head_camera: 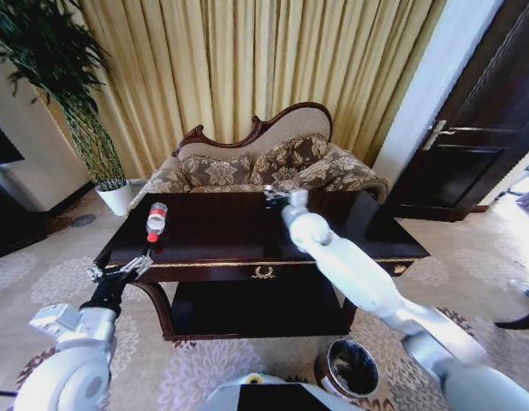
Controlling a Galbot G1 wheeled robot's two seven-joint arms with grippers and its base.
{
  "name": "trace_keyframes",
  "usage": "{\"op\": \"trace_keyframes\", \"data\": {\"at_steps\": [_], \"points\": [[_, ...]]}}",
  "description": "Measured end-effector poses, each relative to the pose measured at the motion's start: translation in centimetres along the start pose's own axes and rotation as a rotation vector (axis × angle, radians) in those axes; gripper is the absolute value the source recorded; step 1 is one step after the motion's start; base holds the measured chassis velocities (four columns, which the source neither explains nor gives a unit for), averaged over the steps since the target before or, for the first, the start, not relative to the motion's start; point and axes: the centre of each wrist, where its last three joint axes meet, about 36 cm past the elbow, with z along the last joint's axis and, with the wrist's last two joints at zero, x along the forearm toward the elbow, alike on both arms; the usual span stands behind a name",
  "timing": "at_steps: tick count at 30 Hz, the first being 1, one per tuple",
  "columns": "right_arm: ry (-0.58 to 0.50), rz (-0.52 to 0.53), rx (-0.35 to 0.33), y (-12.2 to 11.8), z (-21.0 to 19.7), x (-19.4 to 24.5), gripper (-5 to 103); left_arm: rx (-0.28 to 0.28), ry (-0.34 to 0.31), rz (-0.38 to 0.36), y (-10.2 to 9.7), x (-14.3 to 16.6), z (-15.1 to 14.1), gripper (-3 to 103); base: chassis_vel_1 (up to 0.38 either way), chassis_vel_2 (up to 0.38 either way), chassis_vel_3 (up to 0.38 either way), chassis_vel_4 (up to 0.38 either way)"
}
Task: Move to the front of the table and place the trash on the table into the trash bin.
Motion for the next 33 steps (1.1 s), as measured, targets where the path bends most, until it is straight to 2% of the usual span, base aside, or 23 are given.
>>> {"op": "trace_keyframes", "data": {"at_steps": [2, 3, 4, 8, 11, 17, 25, 33], "points": [[-0.038, 0.040, 0.007, -2.8, 0.8, 1.3, 0, -0.003, -0.003, 0.013, 0.0, -0.1, -0.1, 100, 0.000, 0.000, 0.000, 0.000], [-0.038, 0.040, 0.007, -2.8, 0.8, 1.3, 0, -0.003, -0.003, 0.013, 0.0, -0.1, -0.1, 100, 0.000, 0.000, 0.000, 0.000], [-0.054, 0.056, 0.012, -4.2, 1.2, 2.2, 0, -0.005, -0.005, 0.022, 0.1, -0.1, -0.2, 100, 0.000, 0.000, 0.000, 0.000], [-0.070, 0.073, 0.026, -6.0, 2.4, 4.1, 0, -0.009, -0.011, 0.036, 0.1, -0.2, -0.3, 100, 0.000, 0.000, 0.000, 0.000], [-0.061, 0.131, 0.060, -8.3, 4.6, 8.2, 0, -0.012, -0.016, 0.058, -0.2, -0.4, -0.4, 100, 0.000, 0.000, 0.000, 0.000], [-0.068, 0.186, 0.090, -9.2, 5.2, 11.5, 0, -0.009, -0.016, 0.073, -0.4, -0.6, -0.3, 100, 0.000, 0.000, 0.000, 0.000], [-0.058, 0.228, 0.065, -9.1, 5.9, 15.2, 0, -0.009, -0.015, 0.084, -0.6, -0.6, -0.3, 100, 0.005, -0.009, -0.006, 0.005], [-0.050, 0.239, 0.044, -8.4, 6.5, 16.6, 0, -0.006, -0.016, 0.089, -0.8, -0.6, -0.2, 100, 0.098, -0.110, -0.092, 0.102]]}}
